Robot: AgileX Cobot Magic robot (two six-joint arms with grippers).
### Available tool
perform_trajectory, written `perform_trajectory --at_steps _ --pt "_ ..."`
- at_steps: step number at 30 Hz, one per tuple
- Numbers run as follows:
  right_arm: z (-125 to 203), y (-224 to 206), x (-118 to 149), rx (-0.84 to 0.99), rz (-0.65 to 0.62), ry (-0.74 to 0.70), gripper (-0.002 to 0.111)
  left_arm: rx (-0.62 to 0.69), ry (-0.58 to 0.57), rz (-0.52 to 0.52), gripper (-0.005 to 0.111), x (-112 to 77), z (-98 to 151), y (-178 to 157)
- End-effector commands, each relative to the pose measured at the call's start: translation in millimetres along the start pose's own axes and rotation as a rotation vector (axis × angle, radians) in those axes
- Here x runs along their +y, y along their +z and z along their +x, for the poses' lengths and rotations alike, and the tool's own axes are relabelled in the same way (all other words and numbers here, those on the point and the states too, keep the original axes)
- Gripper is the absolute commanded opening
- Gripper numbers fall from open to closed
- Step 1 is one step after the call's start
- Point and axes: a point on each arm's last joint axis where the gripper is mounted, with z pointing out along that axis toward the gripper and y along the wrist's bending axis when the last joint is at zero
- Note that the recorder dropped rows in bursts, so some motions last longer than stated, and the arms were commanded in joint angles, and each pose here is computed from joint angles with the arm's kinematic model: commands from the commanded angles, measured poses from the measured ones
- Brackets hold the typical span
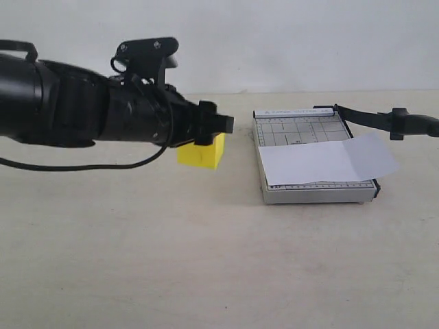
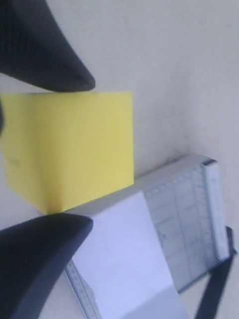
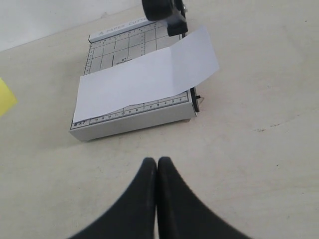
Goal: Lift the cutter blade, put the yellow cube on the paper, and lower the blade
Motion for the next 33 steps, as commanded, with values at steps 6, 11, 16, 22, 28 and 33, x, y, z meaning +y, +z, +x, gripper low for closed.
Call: perform_trajectory --at_steps 6,11,16,22,28,33 --pt "0.0 -0.1 -0.8 -0.009 0.008 -0.014 0.0 -0.171 0.08 0.052 0.005 -12.0 -51.6 -8.6" --pt "0.0 -0.1 -0.8 -0.009 0.008 -0.014 0.0 -0.173 0.11 0.074 0.005 -26.3 -59.5 10.3" --pt "0.1 -0.1 -0.8 -0.008 0.008 -0.011 0.0 -0.122 0.113 0.074 0.005 -31.4 -48.7 29.8" --pt "0.1 -0.1 -0.8 -0.008 0.008 -0.013 0.0 -0.162 0.139 0.055 0.008 -25.5 -59.0 14.4" --pt "-0.1 -0.1 -0.9 -0.01 0.01 -0.01 0.0 -0.151 0.172 -0.065 0.049 -7.2 -61.9 -14.1" --pt "-0.1 -0.1 -0.9 -0.01 0.01 -0.01 0.0 0.063 0.173 -0.273 0.079 8.5 -20.2 -27.0"
